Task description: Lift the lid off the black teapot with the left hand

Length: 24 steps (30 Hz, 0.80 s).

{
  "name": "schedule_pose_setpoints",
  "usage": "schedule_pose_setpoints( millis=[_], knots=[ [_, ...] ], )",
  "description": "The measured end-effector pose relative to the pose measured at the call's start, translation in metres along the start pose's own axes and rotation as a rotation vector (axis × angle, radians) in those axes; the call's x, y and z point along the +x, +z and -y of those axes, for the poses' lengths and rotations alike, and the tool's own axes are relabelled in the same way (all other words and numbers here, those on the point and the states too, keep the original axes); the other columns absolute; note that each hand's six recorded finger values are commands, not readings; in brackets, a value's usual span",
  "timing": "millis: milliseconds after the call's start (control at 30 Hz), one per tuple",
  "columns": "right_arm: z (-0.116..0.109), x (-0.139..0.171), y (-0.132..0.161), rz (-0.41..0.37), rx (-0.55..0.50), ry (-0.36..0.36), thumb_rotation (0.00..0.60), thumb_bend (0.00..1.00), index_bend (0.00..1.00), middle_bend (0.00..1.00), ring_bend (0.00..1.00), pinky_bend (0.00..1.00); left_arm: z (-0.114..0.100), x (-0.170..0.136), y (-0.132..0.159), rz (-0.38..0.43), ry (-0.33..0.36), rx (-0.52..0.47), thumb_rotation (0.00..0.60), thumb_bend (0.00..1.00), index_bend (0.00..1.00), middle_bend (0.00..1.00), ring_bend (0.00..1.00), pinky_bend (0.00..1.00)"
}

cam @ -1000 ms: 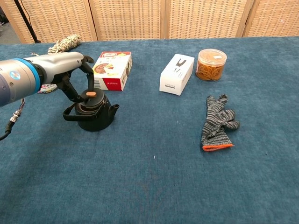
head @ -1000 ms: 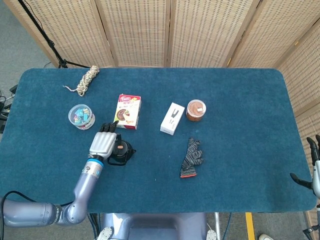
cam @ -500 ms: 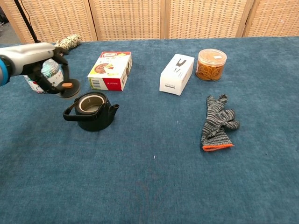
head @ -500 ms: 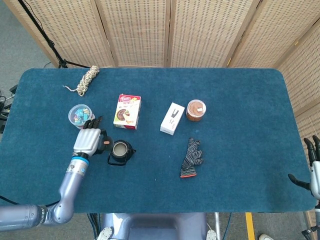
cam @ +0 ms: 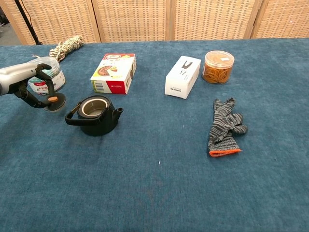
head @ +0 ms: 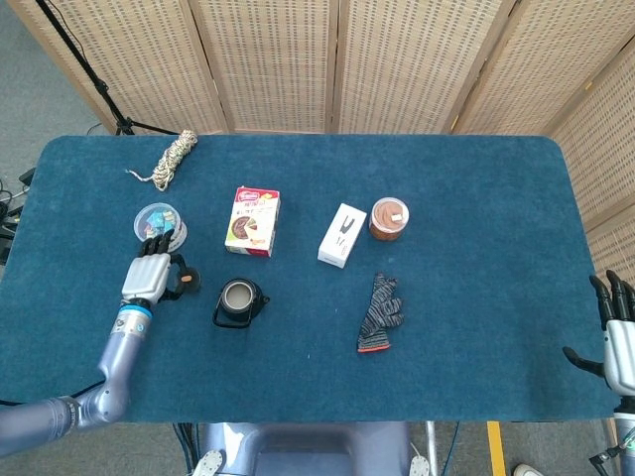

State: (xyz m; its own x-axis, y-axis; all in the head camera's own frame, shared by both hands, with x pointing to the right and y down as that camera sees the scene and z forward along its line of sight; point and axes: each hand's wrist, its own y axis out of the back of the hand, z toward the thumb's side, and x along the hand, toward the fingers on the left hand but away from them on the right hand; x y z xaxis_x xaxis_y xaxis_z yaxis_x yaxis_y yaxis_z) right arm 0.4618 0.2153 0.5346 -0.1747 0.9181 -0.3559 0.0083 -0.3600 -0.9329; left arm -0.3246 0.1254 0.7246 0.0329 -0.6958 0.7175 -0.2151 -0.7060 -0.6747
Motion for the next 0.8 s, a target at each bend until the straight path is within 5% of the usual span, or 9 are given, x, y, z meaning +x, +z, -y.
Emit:
schedule_pose_setpoints(
  millis=[367,800],
  knots=[
    [0.001,0.003,0.005,-0.021,0.0,0.003,0.6,0.0,0.0,0.0,0.0,0.0,-0.032,-0.028,-0.012,0.074,0.04,-0.05,0.6,0.02,0.0,0.0,0.0,0.0],
    [-0.005,0.013,0.015,-0.059,-0.005,-0.016,0.6,0.0,0.0,0.0,0.0,0.0,-0.074,-0.08,-0.055,0.084,0.195,-0.064,0.6,0.02,0.0,0.0,0.0,0.0]
  ],
)
